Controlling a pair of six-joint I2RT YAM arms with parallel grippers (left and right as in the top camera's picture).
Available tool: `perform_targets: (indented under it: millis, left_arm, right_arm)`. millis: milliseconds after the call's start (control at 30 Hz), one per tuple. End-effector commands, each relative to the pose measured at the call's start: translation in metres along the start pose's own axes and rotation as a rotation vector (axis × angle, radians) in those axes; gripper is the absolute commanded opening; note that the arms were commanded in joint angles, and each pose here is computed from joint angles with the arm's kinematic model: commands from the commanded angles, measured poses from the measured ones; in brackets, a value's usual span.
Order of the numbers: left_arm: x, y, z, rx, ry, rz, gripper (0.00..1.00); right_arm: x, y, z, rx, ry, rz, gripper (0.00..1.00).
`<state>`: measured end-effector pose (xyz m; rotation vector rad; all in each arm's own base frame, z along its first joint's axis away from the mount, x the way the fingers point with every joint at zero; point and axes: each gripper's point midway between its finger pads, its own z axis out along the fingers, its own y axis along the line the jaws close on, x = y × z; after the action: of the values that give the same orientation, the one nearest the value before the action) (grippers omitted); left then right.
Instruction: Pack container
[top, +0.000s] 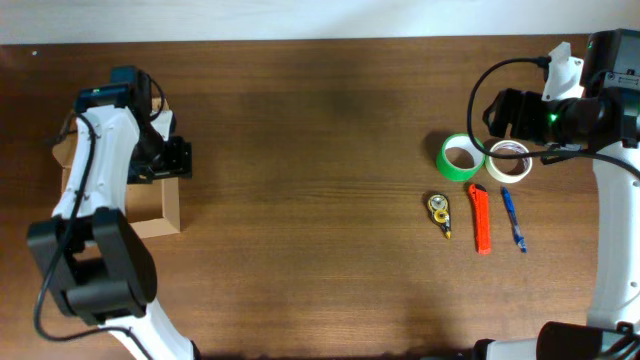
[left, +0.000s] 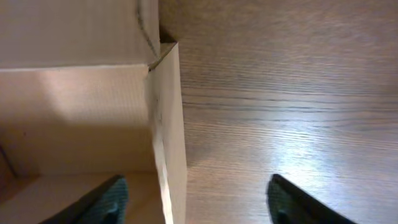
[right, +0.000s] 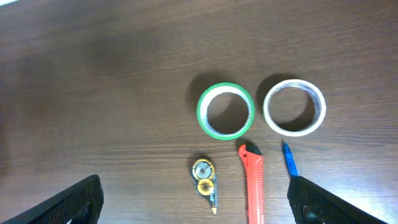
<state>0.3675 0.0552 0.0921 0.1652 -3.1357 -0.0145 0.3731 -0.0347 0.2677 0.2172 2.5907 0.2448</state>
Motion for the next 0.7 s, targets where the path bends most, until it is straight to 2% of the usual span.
perform_targets:
  millis: [0, 233, 267, 367, 400, 667]
  left_arm:
    - [-0.002, 0.007, 0.014, -0.015, 0.032, -0.008, 0.62]
    - [-0.003, 0.021, 0.034, -0.041, 0.074, -0.030, 0.45]
    - [-0.003, 0.023, 0.037, -0.043, 0.081, -0.035, 0.38]
    - [-0.002, 0.030, 0.040, -0.041, 0.086, -0.059, 0.04]
    - [-0.002, 0.031, 0.040, -0.041, 0.087, -0.062, 0.02]
    - [0.010, 0.023, 0.038, -0.045, 0.137, -0.138, 0.01]
  right_arm:
    - [-0.006, -0.008, -0.005, 0.046, -0.023, 0.008, 0.96]
    - [-0.006, -0.010, -0.005, 0.056, -0.024, 0.008, 0.96]
    - [-0.007, -0.010, -0.005, 0.056, -0.024, 0.008, 0.96]
    - [-0.007, -0.010, -0.005, 0.057, -0.024, 0.008, 0.96]
    - [-0.007, -0.010, -0.005, 0.057, -0.025, 0.008, 0.96]
    - [-0.007, -0.011, -0.005, 0.063, -0.027, 0.008, 0.96]
